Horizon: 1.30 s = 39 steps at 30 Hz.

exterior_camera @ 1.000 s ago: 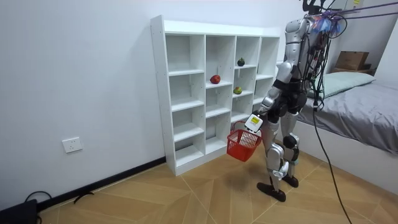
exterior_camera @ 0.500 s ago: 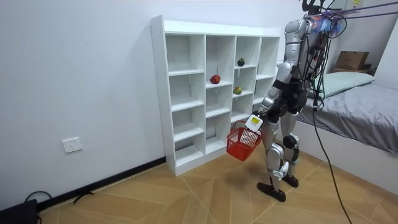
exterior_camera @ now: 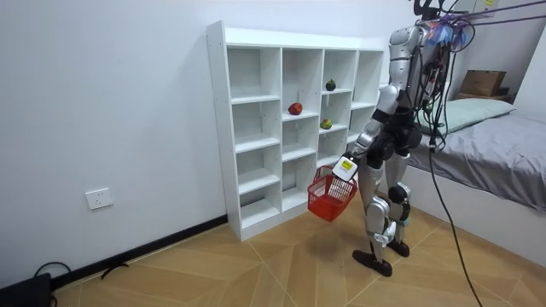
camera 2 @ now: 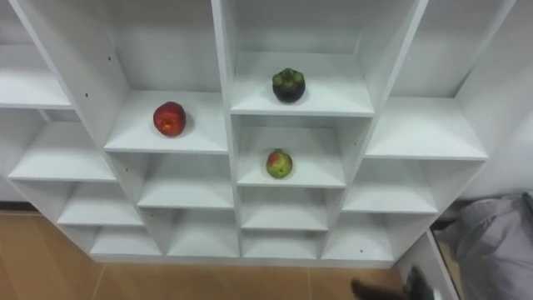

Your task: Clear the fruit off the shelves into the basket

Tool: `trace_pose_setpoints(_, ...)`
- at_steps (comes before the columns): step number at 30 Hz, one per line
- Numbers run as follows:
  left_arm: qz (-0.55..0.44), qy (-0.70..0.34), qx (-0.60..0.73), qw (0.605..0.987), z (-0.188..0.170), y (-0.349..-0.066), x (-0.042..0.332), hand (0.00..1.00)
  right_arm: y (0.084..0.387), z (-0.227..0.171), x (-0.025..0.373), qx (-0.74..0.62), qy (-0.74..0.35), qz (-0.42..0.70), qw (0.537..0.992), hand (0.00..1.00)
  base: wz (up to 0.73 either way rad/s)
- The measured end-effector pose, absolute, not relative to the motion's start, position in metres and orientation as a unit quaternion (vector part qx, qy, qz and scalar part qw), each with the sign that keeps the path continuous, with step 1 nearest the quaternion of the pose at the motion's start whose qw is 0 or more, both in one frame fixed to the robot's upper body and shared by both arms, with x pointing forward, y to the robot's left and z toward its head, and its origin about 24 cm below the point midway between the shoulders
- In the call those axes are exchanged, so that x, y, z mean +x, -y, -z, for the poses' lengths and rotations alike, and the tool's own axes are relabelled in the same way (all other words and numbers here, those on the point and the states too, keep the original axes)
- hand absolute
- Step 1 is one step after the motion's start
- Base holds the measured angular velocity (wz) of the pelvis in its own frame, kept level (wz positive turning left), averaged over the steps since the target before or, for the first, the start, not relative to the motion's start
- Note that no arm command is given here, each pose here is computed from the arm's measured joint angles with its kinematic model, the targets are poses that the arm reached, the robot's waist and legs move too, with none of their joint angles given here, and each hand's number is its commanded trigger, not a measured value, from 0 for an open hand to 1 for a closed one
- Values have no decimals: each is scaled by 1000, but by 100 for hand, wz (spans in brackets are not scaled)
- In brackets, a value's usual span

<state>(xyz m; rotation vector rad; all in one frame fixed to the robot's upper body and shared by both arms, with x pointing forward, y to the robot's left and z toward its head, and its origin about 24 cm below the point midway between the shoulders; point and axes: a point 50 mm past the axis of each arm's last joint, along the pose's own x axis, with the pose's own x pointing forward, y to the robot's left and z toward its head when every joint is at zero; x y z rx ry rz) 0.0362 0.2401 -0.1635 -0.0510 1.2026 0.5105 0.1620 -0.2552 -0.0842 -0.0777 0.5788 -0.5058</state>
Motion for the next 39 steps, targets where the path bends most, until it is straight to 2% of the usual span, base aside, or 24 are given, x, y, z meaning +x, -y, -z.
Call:
trace_pose_setpoints(5,-235,-560,-12,794,163,-241,37,100,243,32,198,-103,-149,229,957,0,-2)
trace_pose_setpoints(17,-227,-556,-2,800,163,-240,38,100,220,-52,226,-209,60,193,957,0,-1)
trace_pose_setpoints(31,-214,-556,-8,803,163,-238,39,100,201,-107,248,-246,189,162,937,0,2)
trace_pose_setpoints(39,-207,-548,-10,811,163,-237,49,100,188,-119,251,-278,225,139,923,0,2)
